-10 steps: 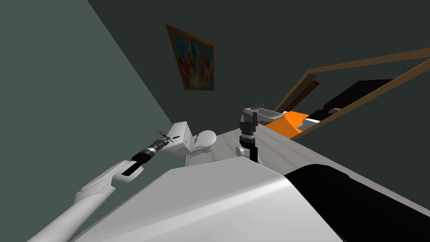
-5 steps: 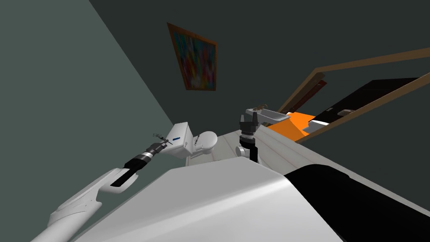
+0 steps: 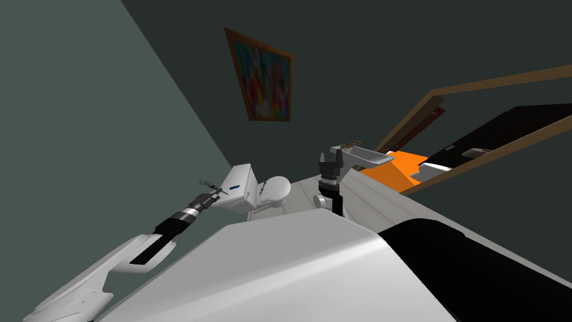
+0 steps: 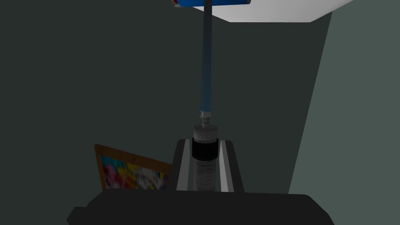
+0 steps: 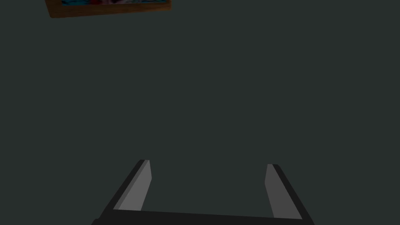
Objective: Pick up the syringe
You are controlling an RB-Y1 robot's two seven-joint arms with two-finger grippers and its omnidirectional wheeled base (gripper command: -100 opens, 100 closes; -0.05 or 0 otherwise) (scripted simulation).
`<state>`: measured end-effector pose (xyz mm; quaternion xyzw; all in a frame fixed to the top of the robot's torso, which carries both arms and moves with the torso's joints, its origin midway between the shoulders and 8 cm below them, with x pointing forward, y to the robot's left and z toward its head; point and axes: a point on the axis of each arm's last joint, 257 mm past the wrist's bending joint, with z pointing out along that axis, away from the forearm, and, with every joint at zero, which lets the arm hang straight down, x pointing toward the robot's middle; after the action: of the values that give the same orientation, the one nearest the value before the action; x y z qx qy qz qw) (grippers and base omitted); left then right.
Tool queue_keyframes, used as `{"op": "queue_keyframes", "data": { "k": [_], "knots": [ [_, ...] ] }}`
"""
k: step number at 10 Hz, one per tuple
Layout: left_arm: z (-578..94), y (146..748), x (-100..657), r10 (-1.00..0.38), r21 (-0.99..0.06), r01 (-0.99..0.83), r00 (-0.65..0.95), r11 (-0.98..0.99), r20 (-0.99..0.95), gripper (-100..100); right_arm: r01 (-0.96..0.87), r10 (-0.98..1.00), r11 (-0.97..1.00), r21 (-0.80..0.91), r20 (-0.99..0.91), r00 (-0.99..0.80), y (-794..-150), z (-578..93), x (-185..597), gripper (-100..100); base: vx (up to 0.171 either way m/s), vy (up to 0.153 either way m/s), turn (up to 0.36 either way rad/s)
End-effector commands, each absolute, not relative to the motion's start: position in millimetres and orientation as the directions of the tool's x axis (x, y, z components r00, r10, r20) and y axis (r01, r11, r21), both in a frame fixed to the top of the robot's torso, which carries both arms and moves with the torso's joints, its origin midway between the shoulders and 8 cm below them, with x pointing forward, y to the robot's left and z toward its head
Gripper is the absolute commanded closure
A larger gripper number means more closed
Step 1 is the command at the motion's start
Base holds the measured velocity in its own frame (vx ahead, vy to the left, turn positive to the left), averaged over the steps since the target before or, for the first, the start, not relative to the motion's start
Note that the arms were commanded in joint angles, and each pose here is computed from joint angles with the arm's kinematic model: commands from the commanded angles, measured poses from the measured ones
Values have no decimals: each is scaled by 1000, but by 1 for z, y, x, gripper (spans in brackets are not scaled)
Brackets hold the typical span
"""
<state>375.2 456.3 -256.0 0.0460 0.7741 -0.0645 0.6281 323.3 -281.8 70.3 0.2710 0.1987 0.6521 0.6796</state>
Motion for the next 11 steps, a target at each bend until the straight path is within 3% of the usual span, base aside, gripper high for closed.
{"op": "queue_keyframes", "data": {
  "k": [1,7,10,11],
  "knots": [
    [-256,451,362,-6,-43,165,-215,985,-977,100,-779,994,3,628,83,71,-282,70,323,0,74,1,-8],
    [-235,442,320,29,-8,173,-208,985,-978,100,-779,994,3,628,83,71,-282,70,323,0,91,3,50],
    [-237,437,310,29,-12,182,-221,983,-975,100,-779,994,3,627,83,71,-282,70,323,0,23,0,-8],
    [-237,436,309,30,-12,183,-223,983,-974,0,-779,994,3,627,83,70,-282,70,323,0,0,0,0]
  ]
}}
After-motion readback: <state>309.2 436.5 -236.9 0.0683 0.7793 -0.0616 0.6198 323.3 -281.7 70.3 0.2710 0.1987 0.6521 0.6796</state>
